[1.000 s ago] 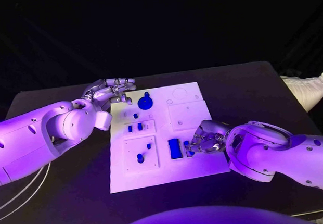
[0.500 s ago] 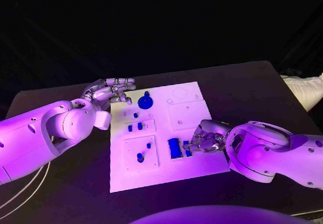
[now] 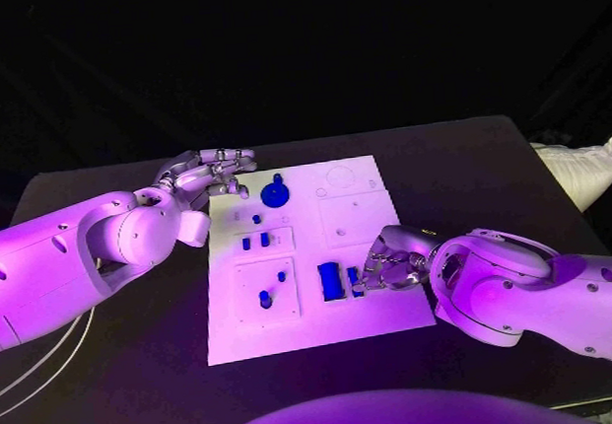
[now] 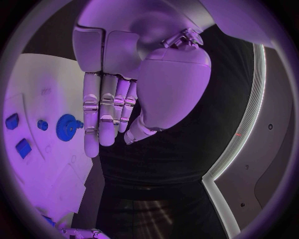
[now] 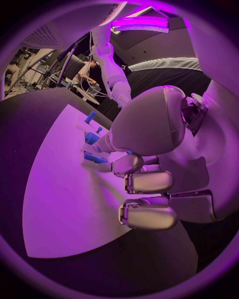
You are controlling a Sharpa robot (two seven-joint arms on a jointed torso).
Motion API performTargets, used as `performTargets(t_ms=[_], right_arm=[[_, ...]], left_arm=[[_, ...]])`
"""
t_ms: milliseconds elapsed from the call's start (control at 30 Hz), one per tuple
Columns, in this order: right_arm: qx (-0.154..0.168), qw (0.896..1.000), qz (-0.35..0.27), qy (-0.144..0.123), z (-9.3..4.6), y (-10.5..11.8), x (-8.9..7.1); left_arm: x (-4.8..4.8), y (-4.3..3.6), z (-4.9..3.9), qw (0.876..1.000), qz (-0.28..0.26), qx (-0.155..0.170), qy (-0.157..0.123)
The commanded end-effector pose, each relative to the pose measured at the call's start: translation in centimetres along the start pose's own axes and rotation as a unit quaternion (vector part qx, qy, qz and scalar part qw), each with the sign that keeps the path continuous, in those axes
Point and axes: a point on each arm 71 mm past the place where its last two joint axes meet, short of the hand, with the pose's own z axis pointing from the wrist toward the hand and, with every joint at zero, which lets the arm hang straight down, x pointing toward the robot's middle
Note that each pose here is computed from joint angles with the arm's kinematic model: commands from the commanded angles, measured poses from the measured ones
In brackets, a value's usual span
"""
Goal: Assemble the parts on the task board
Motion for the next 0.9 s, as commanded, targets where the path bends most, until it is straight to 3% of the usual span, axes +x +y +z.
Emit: performTargets(t_ms=[33, 333, 533, 700, 900], right_arm=[[-0.008, 1.0, -0.02, -0.006, 0.1, 0.0, -0.1], [-0.008, 1.0, -0.01, -0.022, 0.3, -0.2, -0.3], [-0.004, 0.998, 0.065, 0.005, 0.1, -0.5, -0.7], [-0.024, 0.991, 0.128, 0.01, 0.5, -0.8, -2.4], [-0.061, 0.973, 0.222, -0.014, 1.9, -1.7, -5.1]], left_arm=[[0.2, -0.05, 0.01, 1.0, -0.001, 0.003, 0.009], [0.19, -0.06, -0.02, 1.0, -0.001, 0.003, 0.009], [0.06, -0.05, -0.03, 1.0, 0.0, 0.004, 0.007], [-0.09, 0.26, -0.03, 1.0, 0.0, 0.002, 0.004], [-0.26, 1.17, -0.16, 1.0, -0.002, 0.0, -0.004]])
